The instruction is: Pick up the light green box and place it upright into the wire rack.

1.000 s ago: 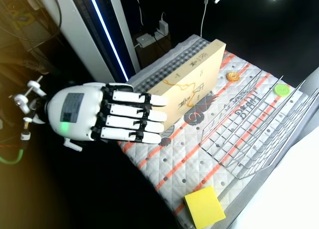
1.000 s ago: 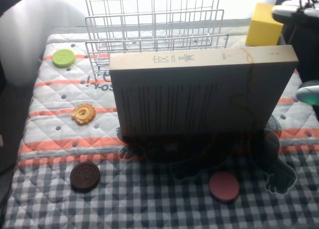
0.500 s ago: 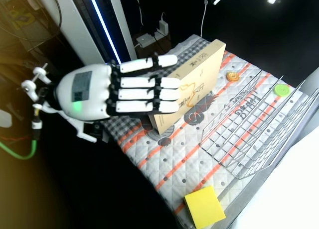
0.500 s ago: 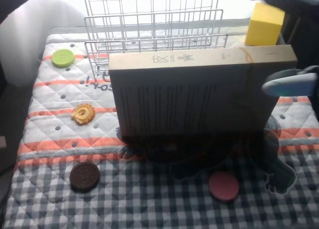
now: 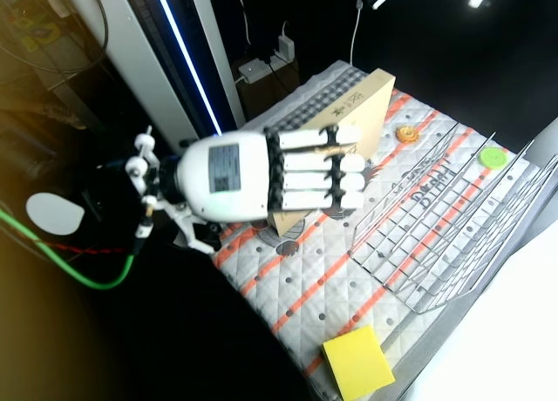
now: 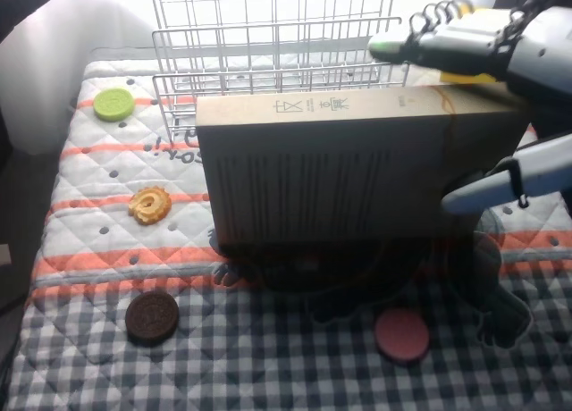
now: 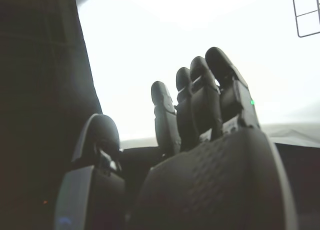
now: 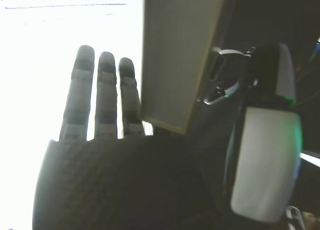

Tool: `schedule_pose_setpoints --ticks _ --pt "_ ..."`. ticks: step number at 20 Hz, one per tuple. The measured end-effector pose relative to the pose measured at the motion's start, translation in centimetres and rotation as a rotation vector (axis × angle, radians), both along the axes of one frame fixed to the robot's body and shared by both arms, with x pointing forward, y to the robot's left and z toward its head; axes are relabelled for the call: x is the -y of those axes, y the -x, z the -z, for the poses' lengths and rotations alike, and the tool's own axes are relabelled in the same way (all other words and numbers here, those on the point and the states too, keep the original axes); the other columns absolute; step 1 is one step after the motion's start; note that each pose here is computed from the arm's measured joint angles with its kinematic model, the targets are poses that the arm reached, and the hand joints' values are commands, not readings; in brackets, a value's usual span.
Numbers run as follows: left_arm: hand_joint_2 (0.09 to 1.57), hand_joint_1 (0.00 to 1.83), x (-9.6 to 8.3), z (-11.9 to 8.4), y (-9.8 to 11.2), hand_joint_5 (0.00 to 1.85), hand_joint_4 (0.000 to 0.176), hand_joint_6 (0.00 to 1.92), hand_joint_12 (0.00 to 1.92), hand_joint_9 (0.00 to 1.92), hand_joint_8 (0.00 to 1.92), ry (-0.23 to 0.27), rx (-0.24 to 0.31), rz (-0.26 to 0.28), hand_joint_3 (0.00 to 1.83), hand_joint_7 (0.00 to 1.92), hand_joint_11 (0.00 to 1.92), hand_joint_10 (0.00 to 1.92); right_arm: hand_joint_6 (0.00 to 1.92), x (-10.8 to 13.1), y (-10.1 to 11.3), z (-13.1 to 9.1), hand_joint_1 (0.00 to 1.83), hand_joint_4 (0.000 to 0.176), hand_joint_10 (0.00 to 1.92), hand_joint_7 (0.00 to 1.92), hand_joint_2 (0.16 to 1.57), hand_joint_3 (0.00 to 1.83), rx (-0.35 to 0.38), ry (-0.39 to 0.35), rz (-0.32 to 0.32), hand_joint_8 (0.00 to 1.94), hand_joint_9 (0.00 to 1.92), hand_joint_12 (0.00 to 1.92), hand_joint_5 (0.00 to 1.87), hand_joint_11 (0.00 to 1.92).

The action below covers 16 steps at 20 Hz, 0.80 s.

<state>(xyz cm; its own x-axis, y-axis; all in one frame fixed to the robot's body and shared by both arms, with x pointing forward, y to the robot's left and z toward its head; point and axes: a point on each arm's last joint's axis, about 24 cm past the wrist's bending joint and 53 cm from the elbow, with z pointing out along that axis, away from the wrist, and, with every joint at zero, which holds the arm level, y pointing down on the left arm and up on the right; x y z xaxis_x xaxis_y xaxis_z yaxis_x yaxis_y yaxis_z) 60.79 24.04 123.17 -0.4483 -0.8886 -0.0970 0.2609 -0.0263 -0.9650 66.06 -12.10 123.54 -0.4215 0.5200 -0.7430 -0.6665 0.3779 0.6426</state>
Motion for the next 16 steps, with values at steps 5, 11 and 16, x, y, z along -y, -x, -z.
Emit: schedule_pose_setpoints --ticks 5,11,16 --pt "1.21 0.46 -0.1 0.0 -0.1 0.43 0.115 0.0 0.94 0.33 0.0 0.004 -0.001 -0.006 0.0 0.37 0.0 0.0 0.74 -0.8 0.6 0.1 1.28 0.0 0.55 1.14 1.08 0.0 -0.026 -0.025 -0.038 0.91 1.18 1.26 1.0 0.86" --pt "1.21 0.46 -0.2 0.0 -0.1 0.46 0.128 0.0 1.01 0.37 0.0 0.004 -0.001 -0.007 0.0 0.39 0.0 0.01 1.0 -0.8 0.6 -0.2 1.27 0.0 0.19 1.17 1.1 0.0 -0.013 -0.032 -0.04 0.82 1.44 0.92 0.87 1.16" --pt "1.21 0.47 -0.2 0.0 -0.1 0.45 0.123 0.0 0.96 0.36 0.0 0.004 -0.001 -0.008 0.0 0.37 0.0 0.0 1.05 0.6 1.2 -2.8 1.15 0.0 0.28 1.29 1.15 0.0 0.026 -0.11 -0.04 0.33 1.44 1.29 0.92 1.08"
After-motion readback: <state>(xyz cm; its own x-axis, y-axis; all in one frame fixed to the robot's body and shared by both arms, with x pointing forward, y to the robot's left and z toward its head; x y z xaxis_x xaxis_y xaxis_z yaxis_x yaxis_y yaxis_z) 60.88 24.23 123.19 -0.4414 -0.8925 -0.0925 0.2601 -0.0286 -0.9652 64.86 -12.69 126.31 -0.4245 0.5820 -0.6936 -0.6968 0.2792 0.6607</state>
